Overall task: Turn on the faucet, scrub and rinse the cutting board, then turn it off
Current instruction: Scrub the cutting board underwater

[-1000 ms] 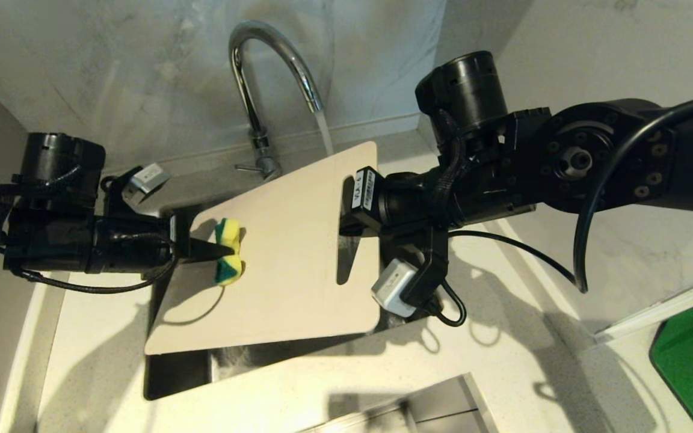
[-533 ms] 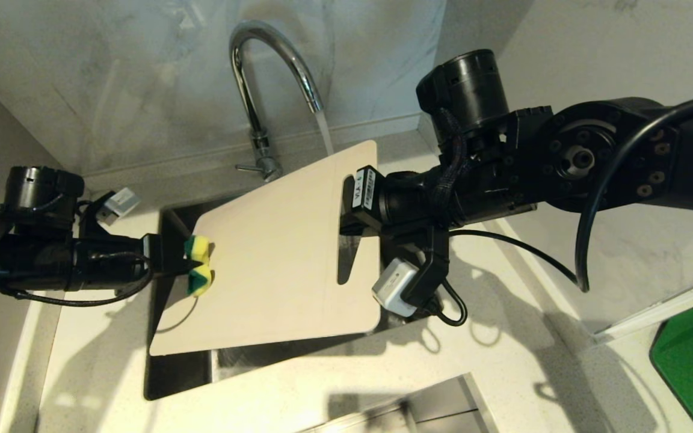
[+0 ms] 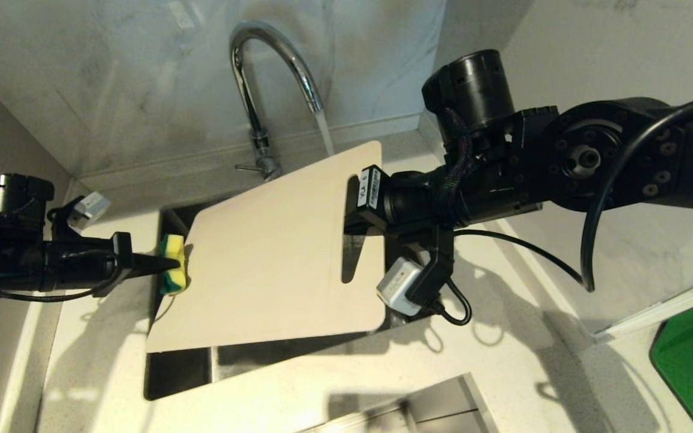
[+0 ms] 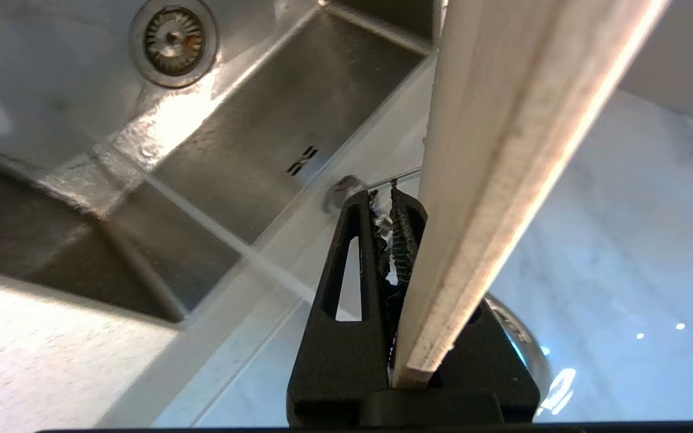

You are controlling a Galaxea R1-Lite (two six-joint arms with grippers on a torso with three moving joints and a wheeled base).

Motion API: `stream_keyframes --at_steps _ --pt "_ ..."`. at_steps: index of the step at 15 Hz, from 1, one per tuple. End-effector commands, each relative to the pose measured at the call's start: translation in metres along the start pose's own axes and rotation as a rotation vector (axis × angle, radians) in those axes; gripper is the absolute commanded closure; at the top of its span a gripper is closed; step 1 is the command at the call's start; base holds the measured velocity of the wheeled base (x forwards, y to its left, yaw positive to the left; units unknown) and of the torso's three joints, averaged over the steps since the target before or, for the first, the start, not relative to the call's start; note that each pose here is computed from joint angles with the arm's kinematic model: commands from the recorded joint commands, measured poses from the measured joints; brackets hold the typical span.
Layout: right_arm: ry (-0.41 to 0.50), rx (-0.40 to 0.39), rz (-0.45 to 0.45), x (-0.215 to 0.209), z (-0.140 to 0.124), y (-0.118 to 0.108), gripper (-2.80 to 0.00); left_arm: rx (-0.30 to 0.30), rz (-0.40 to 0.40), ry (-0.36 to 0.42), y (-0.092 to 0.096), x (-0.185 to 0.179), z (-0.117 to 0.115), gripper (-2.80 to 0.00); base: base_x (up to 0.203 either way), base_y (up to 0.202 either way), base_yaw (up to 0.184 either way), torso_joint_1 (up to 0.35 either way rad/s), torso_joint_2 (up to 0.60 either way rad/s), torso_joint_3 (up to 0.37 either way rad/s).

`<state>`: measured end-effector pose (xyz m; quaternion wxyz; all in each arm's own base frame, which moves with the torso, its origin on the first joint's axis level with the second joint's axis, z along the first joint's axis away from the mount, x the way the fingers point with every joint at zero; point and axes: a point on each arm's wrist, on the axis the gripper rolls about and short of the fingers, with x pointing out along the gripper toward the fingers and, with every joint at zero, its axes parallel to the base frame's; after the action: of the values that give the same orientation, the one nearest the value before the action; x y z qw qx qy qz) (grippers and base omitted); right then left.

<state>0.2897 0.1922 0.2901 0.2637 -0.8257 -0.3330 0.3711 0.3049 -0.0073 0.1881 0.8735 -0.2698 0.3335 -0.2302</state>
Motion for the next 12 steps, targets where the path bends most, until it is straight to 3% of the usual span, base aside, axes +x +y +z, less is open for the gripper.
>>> stream_keyframes --at_steps 1,5,12 --pt "-0.001 -0.007 0.011 0.0 -0.001 0.004 0.0 -0.004 -0.017 -0.013 -0.005 0.002 0.005 0.0 0.0 0.0 0.0 0.0 0.0 0.0" --pt "-0.013 -0.001 0.025 0.003 0.001 0.009 0.0 -0.02 -0.055 -0.078 -0.022 -0.008 0.026 0.0 0.0 0.0 0.0 0.0 0.0 0.0" --pt "-0.026 0.023 0.08 0.014 0.006 0.024 0.0 -0.019 -0.074 -0.076 -0.037 -0.019 0.023 0.0 0.0 0.0 0.0 0.0 0.0 0.0"
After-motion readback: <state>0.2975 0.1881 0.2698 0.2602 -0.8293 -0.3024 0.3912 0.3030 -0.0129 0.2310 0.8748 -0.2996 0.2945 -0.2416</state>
